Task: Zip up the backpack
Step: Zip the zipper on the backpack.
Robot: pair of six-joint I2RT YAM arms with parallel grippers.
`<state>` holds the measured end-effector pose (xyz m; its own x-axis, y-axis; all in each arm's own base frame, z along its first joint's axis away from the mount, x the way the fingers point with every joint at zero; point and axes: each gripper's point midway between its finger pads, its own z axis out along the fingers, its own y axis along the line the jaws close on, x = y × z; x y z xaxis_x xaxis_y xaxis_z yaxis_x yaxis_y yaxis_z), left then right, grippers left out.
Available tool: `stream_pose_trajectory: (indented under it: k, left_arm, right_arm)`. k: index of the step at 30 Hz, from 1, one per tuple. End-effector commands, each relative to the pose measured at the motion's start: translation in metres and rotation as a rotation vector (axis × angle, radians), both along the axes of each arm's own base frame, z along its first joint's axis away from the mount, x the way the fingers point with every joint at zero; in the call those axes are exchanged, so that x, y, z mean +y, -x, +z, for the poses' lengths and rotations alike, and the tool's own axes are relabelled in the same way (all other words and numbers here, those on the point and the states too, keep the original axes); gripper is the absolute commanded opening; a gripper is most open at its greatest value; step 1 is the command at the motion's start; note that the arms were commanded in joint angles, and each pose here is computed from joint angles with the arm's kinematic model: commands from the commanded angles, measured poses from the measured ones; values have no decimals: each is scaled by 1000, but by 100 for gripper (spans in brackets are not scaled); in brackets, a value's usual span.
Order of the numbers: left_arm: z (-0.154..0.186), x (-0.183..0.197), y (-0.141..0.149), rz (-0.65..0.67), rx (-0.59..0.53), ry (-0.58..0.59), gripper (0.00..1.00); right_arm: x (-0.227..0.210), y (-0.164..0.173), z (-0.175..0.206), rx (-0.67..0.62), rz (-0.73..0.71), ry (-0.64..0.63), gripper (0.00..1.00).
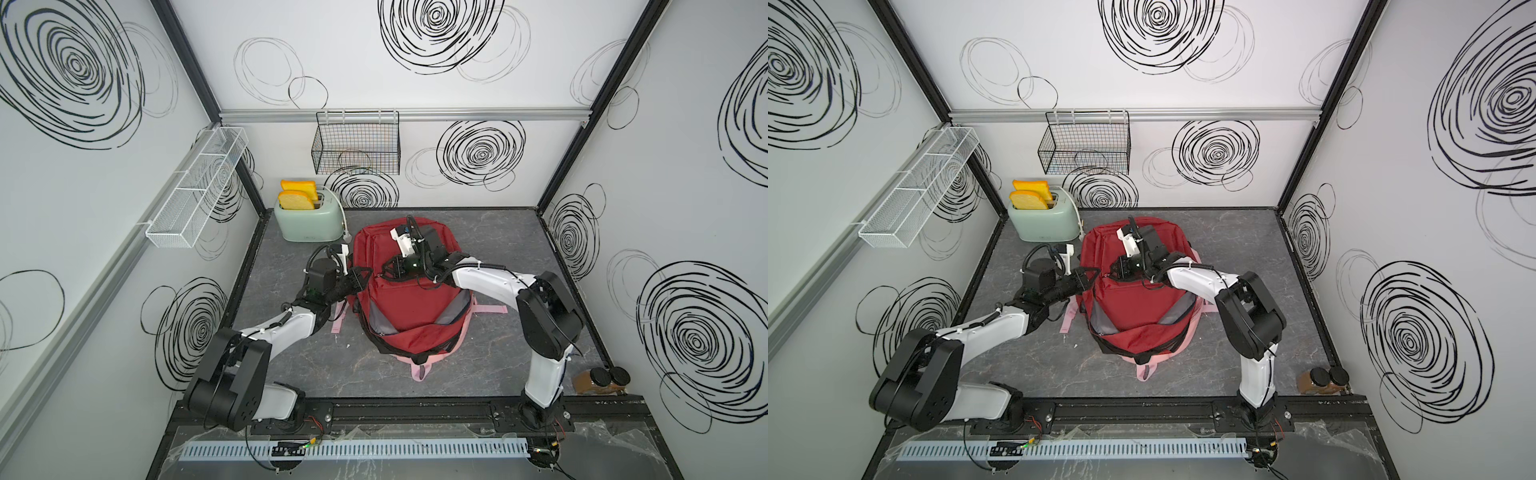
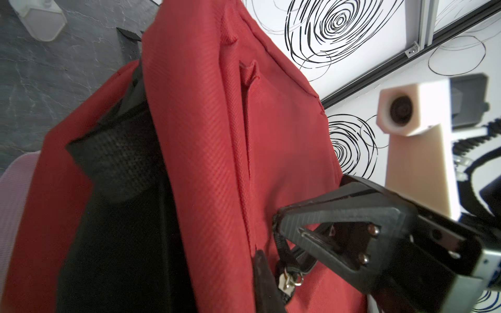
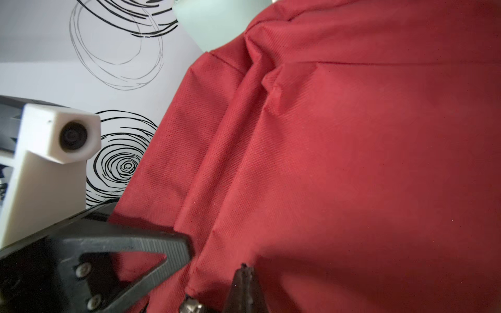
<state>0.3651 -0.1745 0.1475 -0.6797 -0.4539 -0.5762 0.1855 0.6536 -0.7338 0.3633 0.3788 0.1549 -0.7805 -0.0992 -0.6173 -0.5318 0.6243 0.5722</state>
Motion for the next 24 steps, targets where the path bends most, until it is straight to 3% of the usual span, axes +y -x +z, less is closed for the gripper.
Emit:
stream_pose_trajectory:
  k: [1, 24]
  left_arm:
    - [15, 6, -3, 23, -56, 5, 0]
    - [25, -7, 1, -43, -73, 95, 0]
  right_arm:
    - [-11, -4, 20, -42, -42, -26, 0]
    - [-38, -2, 11, -49, -112, -63, 0]
